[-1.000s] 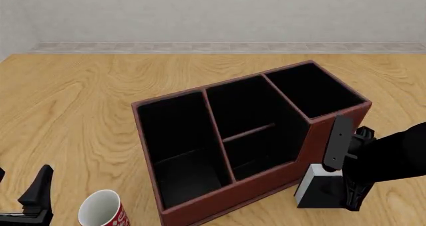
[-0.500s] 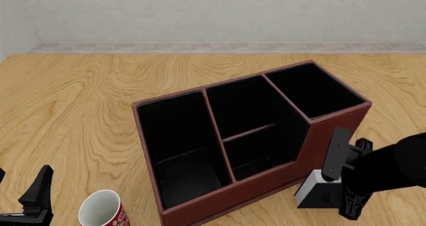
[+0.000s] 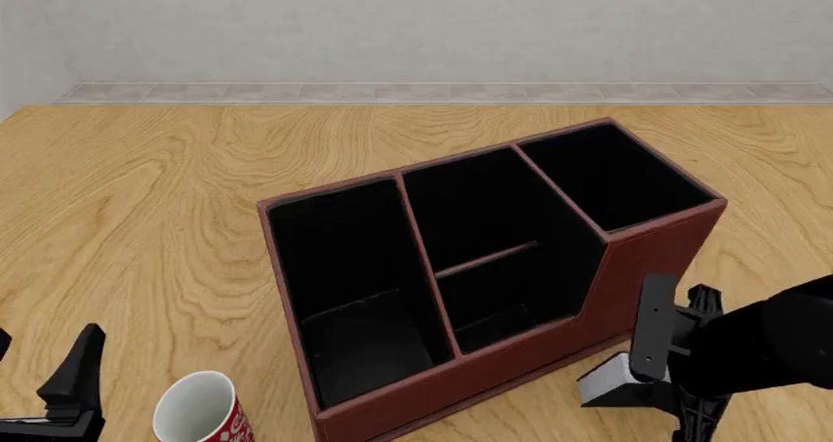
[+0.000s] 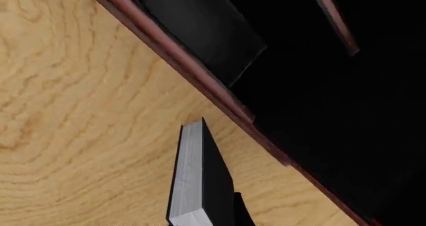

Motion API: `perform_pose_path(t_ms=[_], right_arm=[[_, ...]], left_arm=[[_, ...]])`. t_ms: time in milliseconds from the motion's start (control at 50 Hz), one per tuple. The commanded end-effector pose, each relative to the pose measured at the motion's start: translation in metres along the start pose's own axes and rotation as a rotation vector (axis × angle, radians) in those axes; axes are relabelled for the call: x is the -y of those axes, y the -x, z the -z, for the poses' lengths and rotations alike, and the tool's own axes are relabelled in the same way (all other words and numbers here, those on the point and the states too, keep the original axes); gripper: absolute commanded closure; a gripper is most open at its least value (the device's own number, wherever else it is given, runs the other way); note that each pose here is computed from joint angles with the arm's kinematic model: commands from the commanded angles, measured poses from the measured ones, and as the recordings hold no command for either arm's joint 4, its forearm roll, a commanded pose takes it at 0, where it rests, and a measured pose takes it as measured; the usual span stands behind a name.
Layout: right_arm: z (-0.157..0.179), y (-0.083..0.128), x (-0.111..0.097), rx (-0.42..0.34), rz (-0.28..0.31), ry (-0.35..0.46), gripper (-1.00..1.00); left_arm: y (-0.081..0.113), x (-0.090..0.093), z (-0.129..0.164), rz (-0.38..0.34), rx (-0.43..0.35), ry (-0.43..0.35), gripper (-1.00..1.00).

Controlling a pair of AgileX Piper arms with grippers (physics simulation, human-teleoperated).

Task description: Pick up the book and place it in the right compartment of the caddy.

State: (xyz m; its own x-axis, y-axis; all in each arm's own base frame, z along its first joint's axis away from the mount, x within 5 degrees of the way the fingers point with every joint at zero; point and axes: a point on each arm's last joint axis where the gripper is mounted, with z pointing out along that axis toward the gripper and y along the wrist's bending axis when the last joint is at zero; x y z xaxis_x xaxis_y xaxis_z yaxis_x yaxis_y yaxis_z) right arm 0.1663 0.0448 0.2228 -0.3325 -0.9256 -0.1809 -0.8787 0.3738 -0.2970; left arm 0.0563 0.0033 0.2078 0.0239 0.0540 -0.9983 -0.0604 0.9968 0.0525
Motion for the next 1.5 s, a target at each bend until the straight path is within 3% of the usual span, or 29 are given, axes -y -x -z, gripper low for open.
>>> perform_pose_path(t_ms=[20,40,460,480,580,800,820,940,1260,1500], right_arm=[[-0.006,0.000,0.004,0.025,-0.122,0.009,1.00],[-0.002,0.004,-0.003,0.029,-0.127,0.028,1.00],[-0.001,0.004,-0.003,0.029,-0.128,0.028,1.00],[0.012,0.005,-0.012,0.025,-0.132,0.054,1.00],[0.024,0.007,-0.017,0.025,-0.136,0.069,1.00],[0.025,0.007,-0.018,0.025,-0.138,0.072,1.00],[0.042,0.003,-0.020,0.024,-0.150,0.071,1.00],[0.051,0.002,-0.024,0.025,-0.155,0.079,1.00],[0.084,-0.008,-0.027,0.045,-0.186,0.047,1.00],[0.090,-0.016,-0.025,0.052,-0.206,0.010,1.00]], left_arm=[[0.000,0.000,0.000,-0.001,-0.002,0.000,-1.00],[0.000,0.000,0.000,0.003,-0.002,-0.001,-1.00],[0.000,0.000,0.000,0.003,-0.002,0.000,-1.00],[0.000,0.000,0.000,0.010,0.001,-0.004,-1.00],[0.000,0.000,0.000,0.012,0.005,-0.004,-1.00],[0.000,0.000,0.000,0.012,0.005,-0.003,-1.00],[0.000,0.000,0.000,0.017,0.003,-0.009,-1.00],[0.000,0.001,0.000,0.018,0.005,-0.010,-1.00],[0.001,0.001,0.000,0.022,0.009,-0.016,-1.00],[0.002,0.001,0.000,0.022,0.018,-0.019,-1.00]])
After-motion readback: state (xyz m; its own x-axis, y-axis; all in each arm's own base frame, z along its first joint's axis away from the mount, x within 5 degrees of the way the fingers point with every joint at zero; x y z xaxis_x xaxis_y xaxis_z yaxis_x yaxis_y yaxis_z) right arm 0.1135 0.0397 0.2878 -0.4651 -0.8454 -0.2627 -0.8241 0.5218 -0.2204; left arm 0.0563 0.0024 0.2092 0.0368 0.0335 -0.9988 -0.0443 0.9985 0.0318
